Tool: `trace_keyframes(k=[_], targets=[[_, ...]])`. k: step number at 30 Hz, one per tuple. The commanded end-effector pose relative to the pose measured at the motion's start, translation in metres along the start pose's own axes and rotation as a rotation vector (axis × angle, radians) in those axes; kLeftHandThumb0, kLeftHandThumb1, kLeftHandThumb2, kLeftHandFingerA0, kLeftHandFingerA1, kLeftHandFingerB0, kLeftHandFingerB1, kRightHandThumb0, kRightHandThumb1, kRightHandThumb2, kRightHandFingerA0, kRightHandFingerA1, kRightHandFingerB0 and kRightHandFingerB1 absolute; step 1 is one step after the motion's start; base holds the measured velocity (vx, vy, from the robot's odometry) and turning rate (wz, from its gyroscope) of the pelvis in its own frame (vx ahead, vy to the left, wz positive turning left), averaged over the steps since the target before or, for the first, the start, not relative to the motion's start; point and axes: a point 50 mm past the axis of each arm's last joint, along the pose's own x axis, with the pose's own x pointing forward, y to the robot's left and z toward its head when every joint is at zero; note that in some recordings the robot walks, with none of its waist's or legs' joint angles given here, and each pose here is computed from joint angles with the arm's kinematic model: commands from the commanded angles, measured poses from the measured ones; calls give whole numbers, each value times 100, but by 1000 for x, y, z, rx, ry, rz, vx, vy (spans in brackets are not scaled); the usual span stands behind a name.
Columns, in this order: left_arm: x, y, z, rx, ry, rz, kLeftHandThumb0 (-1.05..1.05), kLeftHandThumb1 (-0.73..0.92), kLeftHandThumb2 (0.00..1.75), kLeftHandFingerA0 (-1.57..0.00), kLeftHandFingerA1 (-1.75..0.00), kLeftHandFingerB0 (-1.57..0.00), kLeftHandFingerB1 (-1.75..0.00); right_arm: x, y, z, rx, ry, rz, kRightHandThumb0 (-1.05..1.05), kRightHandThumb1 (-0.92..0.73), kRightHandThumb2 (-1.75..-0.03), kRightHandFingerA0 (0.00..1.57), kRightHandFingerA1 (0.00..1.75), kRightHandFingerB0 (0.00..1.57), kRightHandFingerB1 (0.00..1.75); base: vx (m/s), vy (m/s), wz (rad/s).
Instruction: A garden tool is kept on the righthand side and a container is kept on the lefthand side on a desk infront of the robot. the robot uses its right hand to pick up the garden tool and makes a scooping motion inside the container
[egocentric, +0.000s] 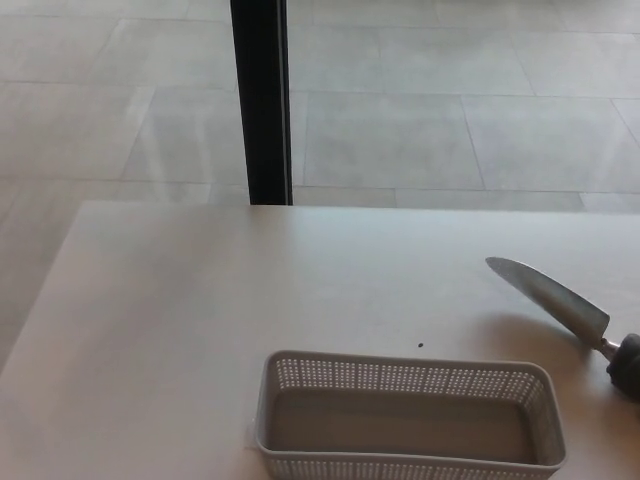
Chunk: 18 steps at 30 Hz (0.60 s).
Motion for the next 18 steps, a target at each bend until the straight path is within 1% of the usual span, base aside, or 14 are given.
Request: trace_keyframes(k=[1, 3, 4, 5, 6, 7, 9, 10, 11, 12, 13, 15, 16, 18], targets=[[-2, 7, 3, 16, -16, 11, -99, 4, 113, -96, -121, -70, -103, 7, 1, 9, -86, -5, -27, -90, -68, -107, 0, 19, 7, 28, 0, 0, 0], [-2, 7, 3, 42, -21, 16, -99, 10, 117, -96, -118, -70, -102, 9, 2, 13, -88, -14, -26, -92, -67, -106, 0, 17, 8, 31, 0, 0, 0], [-2, 7, 3, 17, -17, 13, -102, 12, 120, -95, -121, -67, -102, 11, 3, 18, -89, -19, -24, -93, -68, -105, 0, 16, 5, 33, 0, 0, 0], [-2, 7, 2, 5, -18, 8, -105, 4, 117, -102, -124, -71, -105, 12, 6, 20, -90, -24, -22, -92, -67, -105, 0, 16, 7, 34, 0, 0, 0], [-2, 7, 2, 9, -16, 13, -105, 4, 117, -102, -124, -71, -105, 13, 7, 21, -91, -27, -20, -92, -67, -105, 0, 16, 7, 34, 0, 0, 0], [-2, 6, 2, -4, -15, 10, -98, 2, 114, -102, -123, -74, -105, 12, 9, 22, -84, -42, -15, -90, -66, -86, 0, 13, 11, 33, 0, 0, 0], [-2, 6, 2, -1, -15, 10, -96, 3, 113, -98, -121, -70, -104, 13, 12, 25, -80, -49, -8, -88, -65, -81, 0, 14, 13, 33, 0, 0, 0], [-2, 7, 3, 35, -18, 10, -105, 6, 116, -99, -120, -70, -103, 13, 15, 26, -94, -57, -6, -83, -62, -102, 0, 21, 8, 38, 0, 0, 0], [-2, 7, 3, 40, -20, 12, -92, 9, 113, -86, -113, -72, -104, 13, 20, 28, -136, -82, -3, -88, -64, -105, 0, 22, 12, 39, 0, 0, 0], [-2, 7, 5, 29, -24, 8, -97, 4, 116, -102, -121, -75, -105, 12, 22, 30, -157, -88, 4, -89, -82, -66, 0, 31, 14, 32, 0, 0, 0], [-2, 7, 5, 13, -30, 3, -98, 2, 117, -103, -124, -74, -107, 12, 24, 31, -176, -96, 8, -85, -63, -105, 0, 24, 11, 40, 0, 0, 0], [-1, 7, 5, 2, -27, 0, -97, 1, 116, -100, -125, -73, -107, 11, 29, 33, -216, -101, 18, -88, -65, -105, 1, 22, 11, 39, 0, 0, 0], [-1, 6, 6, -8, -28, 10, -95, 5, 119, -106, -126, -79, -110, 11, 32, 34, -227, -102, 23, -87, -64, -104, 0, 33, 14, 39, 0, 0, 0], [-1, 6, 6, -13, -27, 14, -95, 5, 119, -106, -126, -79, -110, 10, 33, 34, -230, -105, 25, -87, -64, -104, 0, 33, 14, 39, 0, 0, 0]])
